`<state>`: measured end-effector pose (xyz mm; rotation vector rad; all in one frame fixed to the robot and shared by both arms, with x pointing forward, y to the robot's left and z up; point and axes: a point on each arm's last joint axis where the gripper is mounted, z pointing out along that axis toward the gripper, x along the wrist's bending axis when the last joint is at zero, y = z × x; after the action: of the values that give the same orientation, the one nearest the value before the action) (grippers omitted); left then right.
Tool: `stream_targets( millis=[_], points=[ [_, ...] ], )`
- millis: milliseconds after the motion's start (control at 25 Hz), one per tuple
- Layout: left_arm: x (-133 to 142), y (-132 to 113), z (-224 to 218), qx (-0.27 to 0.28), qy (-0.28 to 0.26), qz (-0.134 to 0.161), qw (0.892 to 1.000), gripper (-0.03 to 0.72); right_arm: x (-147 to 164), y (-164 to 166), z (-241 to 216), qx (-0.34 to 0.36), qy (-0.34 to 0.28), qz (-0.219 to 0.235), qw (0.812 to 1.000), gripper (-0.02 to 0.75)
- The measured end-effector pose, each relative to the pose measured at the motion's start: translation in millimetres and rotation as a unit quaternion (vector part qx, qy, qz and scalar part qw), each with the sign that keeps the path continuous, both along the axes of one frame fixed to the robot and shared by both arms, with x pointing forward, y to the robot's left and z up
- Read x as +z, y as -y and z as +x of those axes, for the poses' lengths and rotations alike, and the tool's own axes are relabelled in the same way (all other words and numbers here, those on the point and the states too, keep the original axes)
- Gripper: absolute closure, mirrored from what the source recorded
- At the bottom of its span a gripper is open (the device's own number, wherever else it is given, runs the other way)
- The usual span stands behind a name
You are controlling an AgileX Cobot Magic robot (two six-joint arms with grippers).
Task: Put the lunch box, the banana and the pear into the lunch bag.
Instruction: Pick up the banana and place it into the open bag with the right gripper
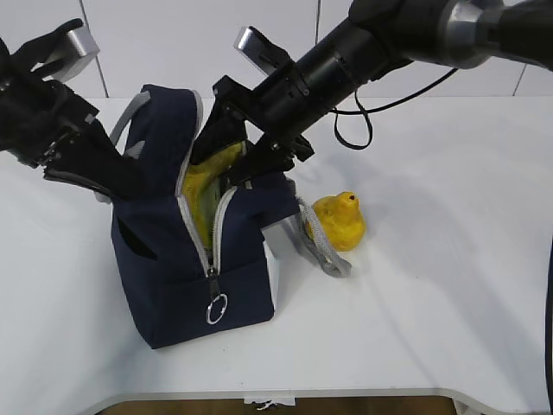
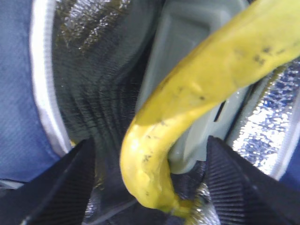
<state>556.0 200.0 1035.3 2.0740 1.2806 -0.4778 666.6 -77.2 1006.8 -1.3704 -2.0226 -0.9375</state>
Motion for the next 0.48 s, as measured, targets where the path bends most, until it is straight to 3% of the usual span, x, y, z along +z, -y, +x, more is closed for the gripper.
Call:
stream_targets(
  millis=[200, 480],
  points=[
    [-0.1, -0.1, 0.0, 0.0, 0.0, 0.001, 1.0, 0.694, 7.3, 4.2, -2.2, 0.002, 0.016, -0.025, 1.0, 0.167],
    [-0.7, -0.7, -0.2, -0.002, 0.001, 0.006, 1.0, 0.694, 47.5, 30.8, -14.3, -0.018, 0.088, -0.157, 0.984, 0.167]
  ],
)
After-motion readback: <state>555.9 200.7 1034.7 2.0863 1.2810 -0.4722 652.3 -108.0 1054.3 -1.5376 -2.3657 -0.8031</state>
